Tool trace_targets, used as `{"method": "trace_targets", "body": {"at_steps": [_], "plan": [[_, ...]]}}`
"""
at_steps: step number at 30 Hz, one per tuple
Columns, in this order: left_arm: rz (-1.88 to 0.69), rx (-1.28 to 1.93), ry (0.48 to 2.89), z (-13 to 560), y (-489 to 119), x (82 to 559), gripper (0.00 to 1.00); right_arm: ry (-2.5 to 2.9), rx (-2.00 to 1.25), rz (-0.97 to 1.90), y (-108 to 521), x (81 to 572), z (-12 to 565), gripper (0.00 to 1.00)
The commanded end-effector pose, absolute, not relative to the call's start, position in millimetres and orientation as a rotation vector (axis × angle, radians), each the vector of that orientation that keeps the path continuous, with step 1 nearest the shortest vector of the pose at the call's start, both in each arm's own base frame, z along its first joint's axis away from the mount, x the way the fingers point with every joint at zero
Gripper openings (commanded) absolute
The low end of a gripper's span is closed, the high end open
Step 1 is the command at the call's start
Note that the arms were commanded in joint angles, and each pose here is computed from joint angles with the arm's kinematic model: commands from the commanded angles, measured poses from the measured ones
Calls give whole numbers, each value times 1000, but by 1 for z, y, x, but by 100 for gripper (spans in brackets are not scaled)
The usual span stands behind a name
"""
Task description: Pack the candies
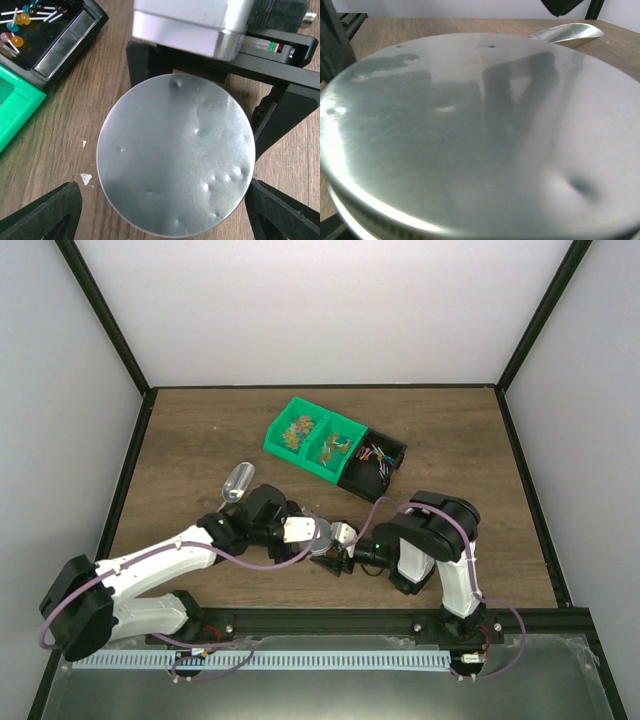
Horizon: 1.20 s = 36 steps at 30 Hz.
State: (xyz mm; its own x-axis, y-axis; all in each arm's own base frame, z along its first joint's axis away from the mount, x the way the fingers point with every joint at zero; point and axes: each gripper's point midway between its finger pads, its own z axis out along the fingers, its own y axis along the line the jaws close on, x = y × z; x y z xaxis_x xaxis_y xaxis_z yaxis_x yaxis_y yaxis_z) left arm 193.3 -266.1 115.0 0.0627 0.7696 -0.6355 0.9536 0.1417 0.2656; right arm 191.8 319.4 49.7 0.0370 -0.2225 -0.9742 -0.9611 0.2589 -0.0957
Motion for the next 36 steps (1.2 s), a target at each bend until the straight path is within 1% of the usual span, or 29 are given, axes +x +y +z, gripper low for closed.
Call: {"method": "trace_targets", "body": {"at_steps": [1,7,10,12,15,17,19,20,25,36], "plan": [[-267,1577,1804,117,-246,213,91,1348,-1239,861,321,180,55,80],[-266,1453,1936,112,-224,240,89,1339,-1255,868,321,176,55,79],[-280,1449,1972,107,-219,243,89,1362,-1229,862,321,181,55,79],[-324,1508,1935,110,-220,233,89,1378,-1214,863,322,183,55,79],[-469,1630,1843,125,-230,203,95,1418,-1176,849,323,192,54,78],[-525,1621,1907,130,-234,196,97,1448,-1145,831,322,199,53,78],[-597,1567,1994,133,-238,193,98,1473,-1117,814,322,204,52,78],[-608,1538,2008,134,-241,195,100,1484,-1103,809,322,207,52,78],[-621,1326,2099,130,-252,204,100,1526,-1062,775,326,215,46,78],[-583,1157,2158,115,-264,219,100,1551,-1052,733,333,215,39,79]]}}
